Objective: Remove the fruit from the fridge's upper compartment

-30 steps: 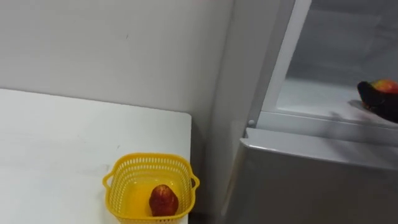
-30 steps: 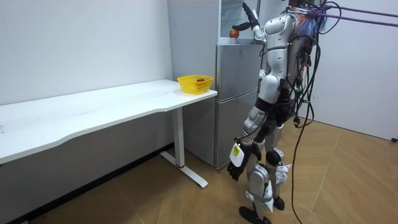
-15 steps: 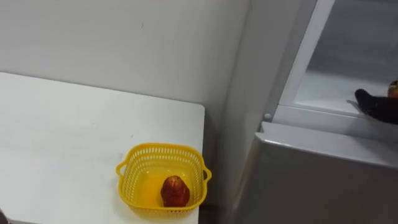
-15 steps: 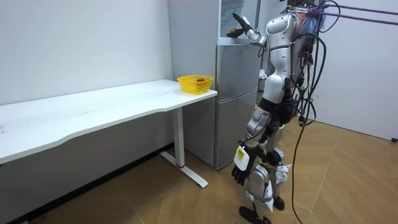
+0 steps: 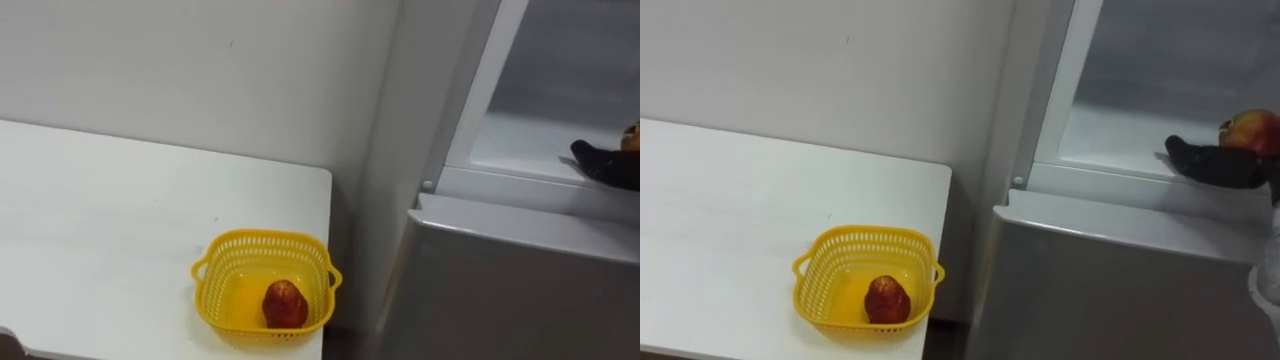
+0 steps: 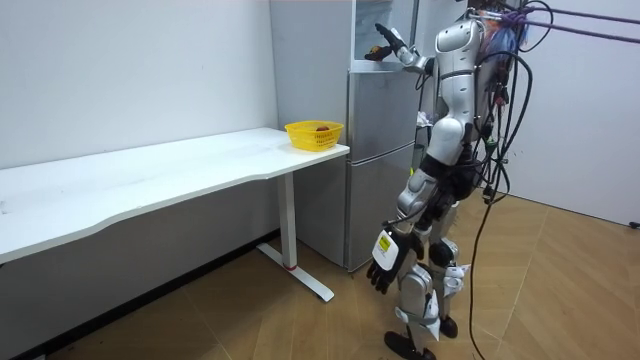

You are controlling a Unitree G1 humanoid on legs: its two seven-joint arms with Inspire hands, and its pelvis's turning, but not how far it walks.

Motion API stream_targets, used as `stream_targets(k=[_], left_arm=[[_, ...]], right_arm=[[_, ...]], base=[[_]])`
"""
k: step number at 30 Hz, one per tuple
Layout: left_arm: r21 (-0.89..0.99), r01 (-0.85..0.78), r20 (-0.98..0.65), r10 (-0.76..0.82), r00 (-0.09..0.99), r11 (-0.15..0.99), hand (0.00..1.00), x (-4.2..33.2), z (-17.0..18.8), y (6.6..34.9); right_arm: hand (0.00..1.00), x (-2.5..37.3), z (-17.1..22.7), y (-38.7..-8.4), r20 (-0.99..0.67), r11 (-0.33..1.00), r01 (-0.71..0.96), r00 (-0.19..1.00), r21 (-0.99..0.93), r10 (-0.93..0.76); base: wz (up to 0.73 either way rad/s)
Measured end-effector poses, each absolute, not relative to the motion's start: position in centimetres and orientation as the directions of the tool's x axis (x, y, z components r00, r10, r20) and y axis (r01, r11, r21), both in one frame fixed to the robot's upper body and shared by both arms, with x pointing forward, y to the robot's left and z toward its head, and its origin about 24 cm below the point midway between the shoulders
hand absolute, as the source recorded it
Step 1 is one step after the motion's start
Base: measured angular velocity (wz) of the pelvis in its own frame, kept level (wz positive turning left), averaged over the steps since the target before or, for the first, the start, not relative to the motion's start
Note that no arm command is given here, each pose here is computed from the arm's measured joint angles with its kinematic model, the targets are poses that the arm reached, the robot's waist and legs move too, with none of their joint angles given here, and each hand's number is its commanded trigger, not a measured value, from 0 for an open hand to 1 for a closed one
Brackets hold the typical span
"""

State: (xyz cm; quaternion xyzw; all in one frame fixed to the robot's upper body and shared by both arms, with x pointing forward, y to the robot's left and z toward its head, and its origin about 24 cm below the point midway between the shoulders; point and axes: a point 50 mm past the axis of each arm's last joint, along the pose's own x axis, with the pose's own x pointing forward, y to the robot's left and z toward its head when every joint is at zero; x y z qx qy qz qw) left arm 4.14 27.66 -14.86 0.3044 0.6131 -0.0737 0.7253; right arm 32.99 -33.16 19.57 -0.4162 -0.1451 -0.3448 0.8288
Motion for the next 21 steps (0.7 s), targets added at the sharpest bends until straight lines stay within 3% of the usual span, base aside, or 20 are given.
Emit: stream_targets(k=[14, 21], left_arm=[[0.35, 0.501, -0.934, 0.258, 0.246, 0.791, 0.0, 4.4, -14.9, 27.5], [0.348, 0.519, -0.935, 0.252, 0.249, 0.78, 0.0, 4.6, -14.9, 27.4]], right_arm=[[0.0, 33.3, 19.0, -33.3, 0.459, 0.438, 0.618, 0.783, -0.653, -0.42], [0.0, 33.6, 18.5, -33.9, 0.388, 0.514, 0.587, 0.805, -0.626, -0.448]], base=[[0.0], [0.03]])
